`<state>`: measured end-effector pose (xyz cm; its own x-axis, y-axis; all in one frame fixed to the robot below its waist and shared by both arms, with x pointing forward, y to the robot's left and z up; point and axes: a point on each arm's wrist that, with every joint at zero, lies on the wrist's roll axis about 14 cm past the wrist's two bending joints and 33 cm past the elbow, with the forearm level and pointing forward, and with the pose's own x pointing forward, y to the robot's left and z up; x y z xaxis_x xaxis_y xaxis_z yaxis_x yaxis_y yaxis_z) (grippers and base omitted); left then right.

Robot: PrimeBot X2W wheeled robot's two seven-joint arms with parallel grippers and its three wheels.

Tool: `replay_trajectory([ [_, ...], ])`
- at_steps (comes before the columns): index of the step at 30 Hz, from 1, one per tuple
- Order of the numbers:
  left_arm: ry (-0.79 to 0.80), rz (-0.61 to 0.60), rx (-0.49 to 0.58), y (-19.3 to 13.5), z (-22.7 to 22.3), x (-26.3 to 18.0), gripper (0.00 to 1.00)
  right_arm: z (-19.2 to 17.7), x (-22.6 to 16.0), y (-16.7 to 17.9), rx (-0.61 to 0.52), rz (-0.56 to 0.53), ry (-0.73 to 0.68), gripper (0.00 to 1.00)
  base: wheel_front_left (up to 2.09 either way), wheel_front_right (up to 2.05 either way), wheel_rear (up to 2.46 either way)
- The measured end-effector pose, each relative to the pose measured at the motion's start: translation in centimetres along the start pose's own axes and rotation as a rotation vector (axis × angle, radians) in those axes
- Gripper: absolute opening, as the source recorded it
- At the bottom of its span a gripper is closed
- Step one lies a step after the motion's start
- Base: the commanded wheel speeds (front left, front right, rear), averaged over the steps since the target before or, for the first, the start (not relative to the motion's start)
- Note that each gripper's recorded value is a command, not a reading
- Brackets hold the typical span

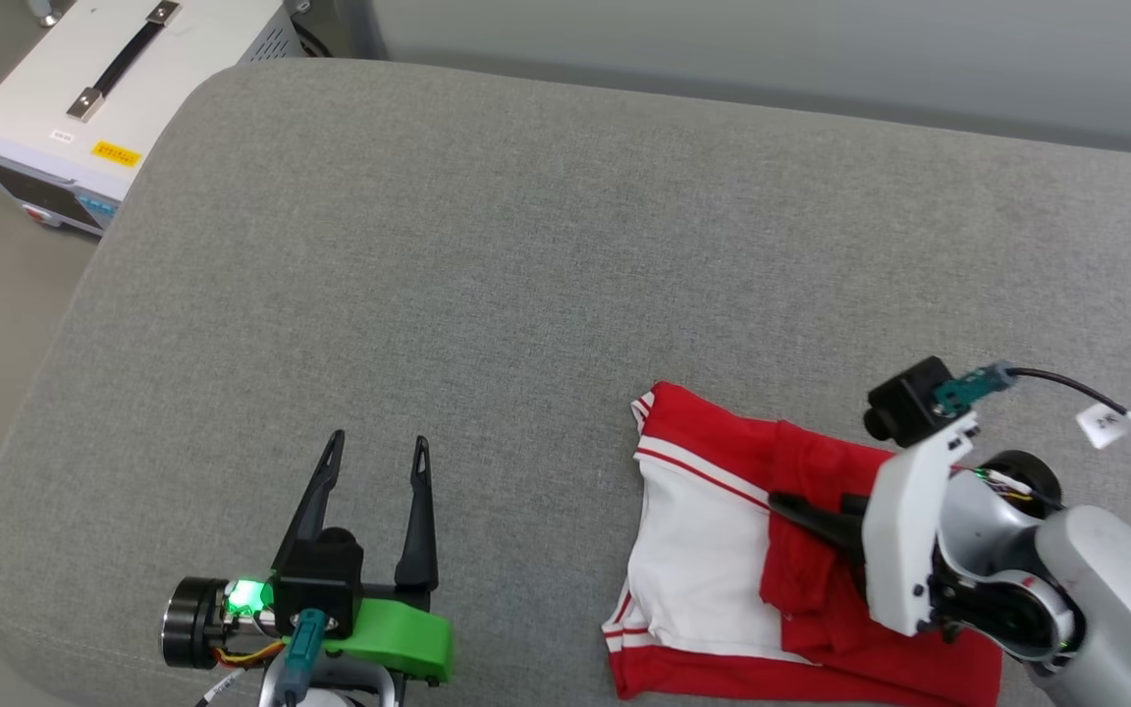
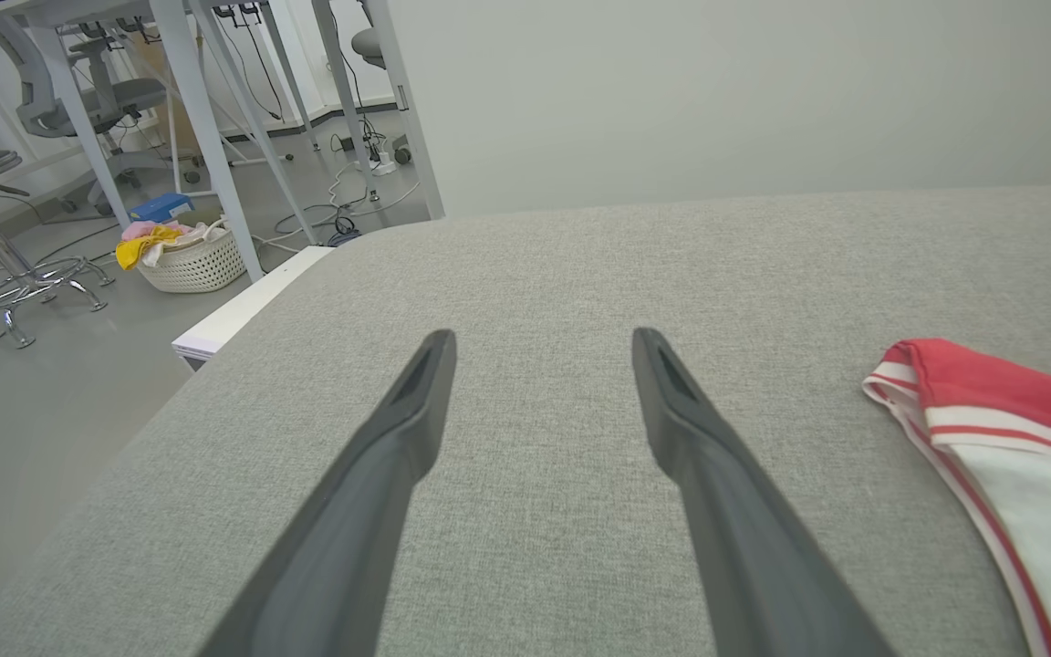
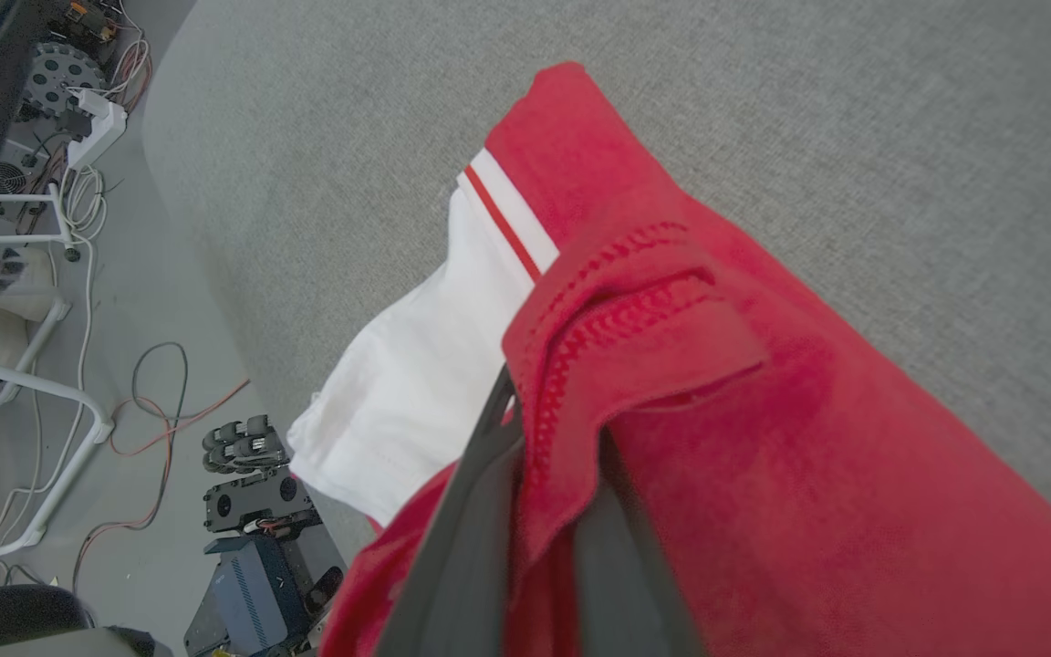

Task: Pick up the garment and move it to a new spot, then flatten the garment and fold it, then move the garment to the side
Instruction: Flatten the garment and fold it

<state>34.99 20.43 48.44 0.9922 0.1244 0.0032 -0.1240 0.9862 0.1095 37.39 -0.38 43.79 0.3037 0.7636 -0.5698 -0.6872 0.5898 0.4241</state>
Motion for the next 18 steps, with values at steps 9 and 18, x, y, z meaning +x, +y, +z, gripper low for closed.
replay_trajectory([
  [9,0.016,0.008,-0.002,-0.1,-0.5,0.4,1.0,-2.3,3.9,-0.7,-0.044,-0.02,0.08,0.0,0.0,0.0,0.0],
  [18,-0.006,-0.003,-0.008,-0.4,0.1,0.3,1.0,1.5,2.2,-0.6,-0.162,-0.059,-0.141,1.0,0.0,0.0,0.0],
])
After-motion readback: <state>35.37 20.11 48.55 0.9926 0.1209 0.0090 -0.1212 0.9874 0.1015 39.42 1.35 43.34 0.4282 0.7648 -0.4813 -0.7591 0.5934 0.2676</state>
